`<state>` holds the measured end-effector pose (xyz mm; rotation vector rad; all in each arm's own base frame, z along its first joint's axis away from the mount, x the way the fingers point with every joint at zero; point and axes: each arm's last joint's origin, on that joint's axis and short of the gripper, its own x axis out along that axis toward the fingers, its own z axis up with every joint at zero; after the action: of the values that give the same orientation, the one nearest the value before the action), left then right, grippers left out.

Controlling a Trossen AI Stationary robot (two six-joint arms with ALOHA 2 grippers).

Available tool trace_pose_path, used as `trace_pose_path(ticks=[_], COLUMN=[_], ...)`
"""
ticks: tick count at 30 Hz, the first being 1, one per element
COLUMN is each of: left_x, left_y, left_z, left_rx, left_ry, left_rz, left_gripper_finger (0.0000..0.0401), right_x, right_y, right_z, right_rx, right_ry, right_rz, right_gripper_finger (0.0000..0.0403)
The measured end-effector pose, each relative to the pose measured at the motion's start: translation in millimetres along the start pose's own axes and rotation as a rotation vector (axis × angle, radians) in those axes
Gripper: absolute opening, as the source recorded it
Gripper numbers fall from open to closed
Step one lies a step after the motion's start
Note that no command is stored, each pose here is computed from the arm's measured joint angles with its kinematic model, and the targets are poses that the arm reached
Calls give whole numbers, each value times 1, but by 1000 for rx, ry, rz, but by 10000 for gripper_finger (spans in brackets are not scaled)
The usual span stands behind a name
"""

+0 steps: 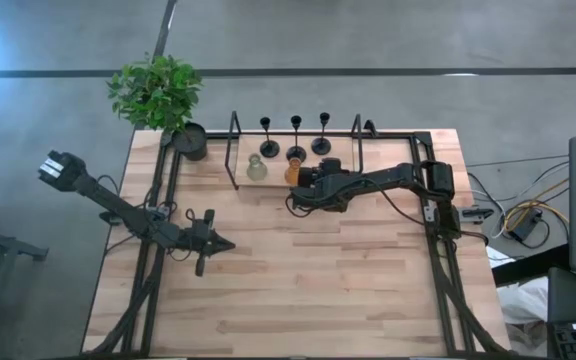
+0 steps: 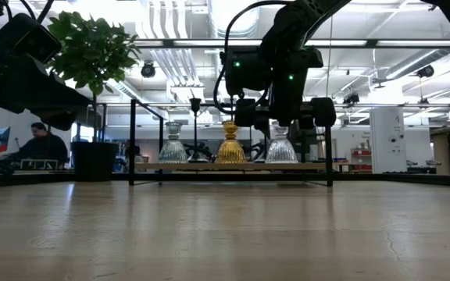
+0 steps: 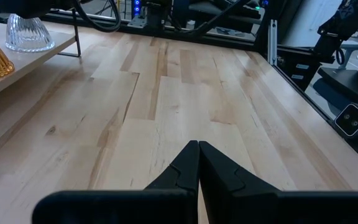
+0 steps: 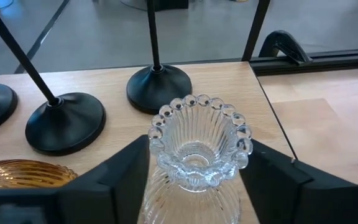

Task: Pick & Place candle stick holders
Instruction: Put the transparent glass candle holder on the shelf aligned with the other glass candle holders, then return to Home Position

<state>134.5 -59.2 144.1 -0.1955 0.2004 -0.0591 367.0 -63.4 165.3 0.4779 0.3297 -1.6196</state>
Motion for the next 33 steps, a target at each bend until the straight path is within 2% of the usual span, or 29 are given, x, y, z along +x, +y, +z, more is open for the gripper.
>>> trace_pose_path(ticks=[6, 13, 22, 33], left_x=[0, 0, 0, 0], left_y=[0, 0, 0, 0], left_z=[0, 0, 0, 0], left_rx=[0, 0, 0, 0], left_ry=[0, 0, 1, 0], left_rz=[0, 0, 0, 0], left_gripper_finger=[14, 14, 14, 14], right_x=[0, 0, -3, -14], right_y=[0, 1, 2, 3], right_z=[0, 0, -2, -5], right_rx=[-4, -1, 7, -2], right_ry=[0, 1, 2, 6], right_rz=[1, 4, 18, 52], right_gripper_finger=[281, 311, 323, 305])
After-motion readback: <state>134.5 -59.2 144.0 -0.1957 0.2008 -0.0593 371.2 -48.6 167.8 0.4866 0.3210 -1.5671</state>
